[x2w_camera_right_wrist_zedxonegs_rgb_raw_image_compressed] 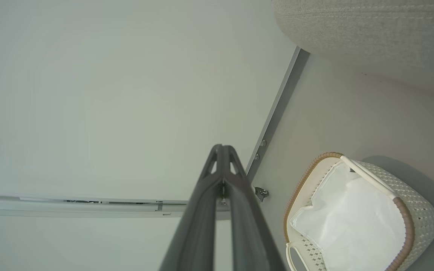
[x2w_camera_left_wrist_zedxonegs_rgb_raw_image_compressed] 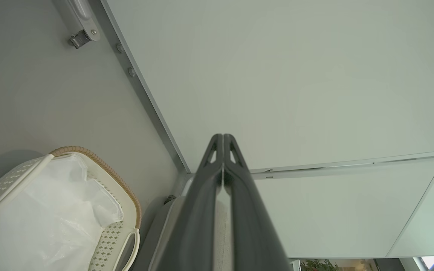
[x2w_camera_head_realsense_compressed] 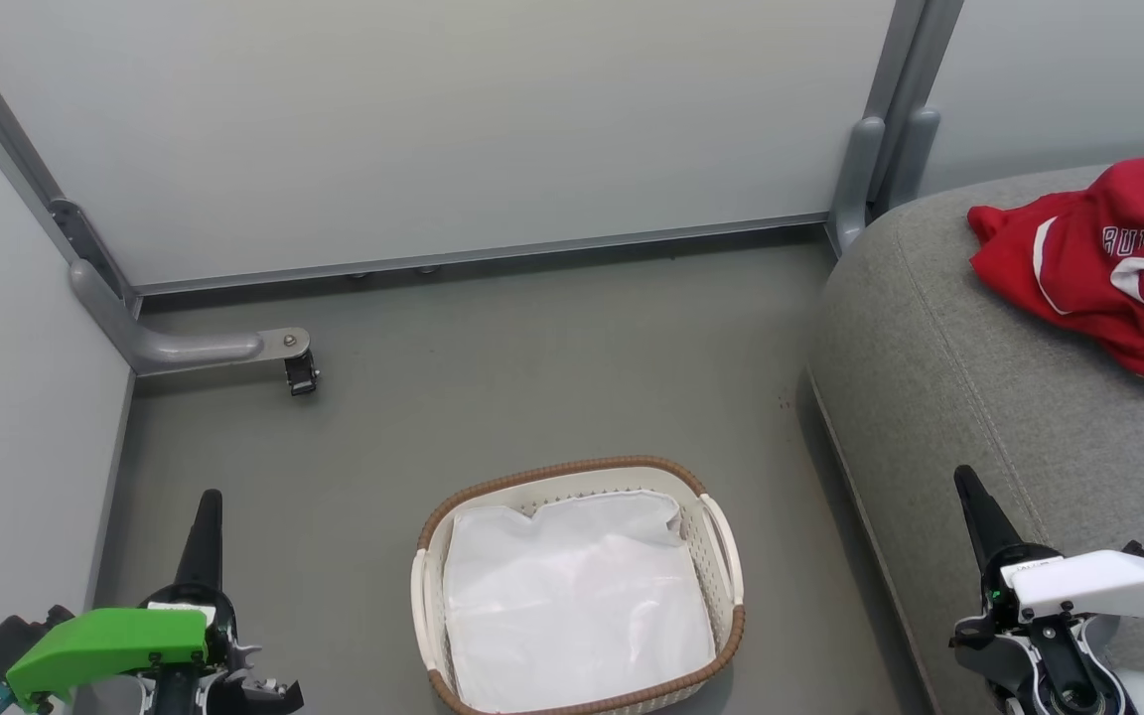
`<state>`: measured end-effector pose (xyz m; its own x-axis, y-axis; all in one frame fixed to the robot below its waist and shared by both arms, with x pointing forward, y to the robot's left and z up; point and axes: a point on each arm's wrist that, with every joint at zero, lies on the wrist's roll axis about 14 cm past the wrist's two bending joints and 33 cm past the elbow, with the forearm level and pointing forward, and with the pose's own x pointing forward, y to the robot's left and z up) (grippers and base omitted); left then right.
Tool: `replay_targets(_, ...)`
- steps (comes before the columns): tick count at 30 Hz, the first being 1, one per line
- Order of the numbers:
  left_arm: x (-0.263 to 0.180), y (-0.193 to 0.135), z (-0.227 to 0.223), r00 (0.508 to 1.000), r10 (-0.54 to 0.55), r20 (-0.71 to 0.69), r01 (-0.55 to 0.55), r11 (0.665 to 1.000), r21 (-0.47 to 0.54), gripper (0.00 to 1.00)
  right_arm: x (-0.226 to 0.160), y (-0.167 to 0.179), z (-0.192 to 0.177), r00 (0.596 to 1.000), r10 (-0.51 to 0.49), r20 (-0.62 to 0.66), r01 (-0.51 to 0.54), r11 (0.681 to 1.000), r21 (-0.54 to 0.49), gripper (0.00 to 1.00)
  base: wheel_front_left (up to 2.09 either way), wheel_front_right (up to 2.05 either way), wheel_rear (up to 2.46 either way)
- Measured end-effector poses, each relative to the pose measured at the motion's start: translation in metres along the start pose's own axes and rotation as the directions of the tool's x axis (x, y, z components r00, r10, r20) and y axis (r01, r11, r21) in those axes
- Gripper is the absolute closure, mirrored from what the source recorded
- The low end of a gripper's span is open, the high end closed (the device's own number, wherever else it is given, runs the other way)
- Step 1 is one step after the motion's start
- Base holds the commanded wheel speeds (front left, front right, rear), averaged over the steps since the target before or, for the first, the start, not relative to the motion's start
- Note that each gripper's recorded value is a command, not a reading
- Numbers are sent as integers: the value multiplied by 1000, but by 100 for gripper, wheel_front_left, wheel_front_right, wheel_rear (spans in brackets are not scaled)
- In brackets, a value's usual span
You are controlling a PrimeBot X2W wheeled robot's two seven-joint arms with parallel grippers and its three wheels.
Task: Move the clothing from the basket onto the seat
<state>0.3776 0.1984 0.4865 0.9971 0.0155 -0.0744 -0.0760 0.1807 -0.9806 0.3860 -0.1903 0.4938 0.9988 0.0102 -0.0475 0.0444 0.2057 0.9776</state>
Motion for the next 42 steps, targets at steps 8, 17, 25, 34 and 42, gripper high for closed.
replay_targets(8,2,-5,1,1000,-17,-5,17,998,-54,100,0,2,3,1000,9,5,-9,998,63,100,0,0,0)
replay_targets(17,5,-9,2,999,-34,-7,33,993,-111,100,1,5,7,1000,19,11,-20,992,127,100,0,0,0)
replay_targets(25,7,-14,4,999,-52,-4,51,986,-160,100,1,7,10,999,30,16,-32,983,182,100,0,0,0)
replay_targets(34,9,-18,4,998,-65,-4,63,981,-186,100,1,9,12,999,35,19,-39,977,208,100,0,0,0)
replay_targets(42,9,-18,4,998,-65,-4,63,981,-186,100,1,9,11,999,36,17,-39,977,209,100,0,0,0)
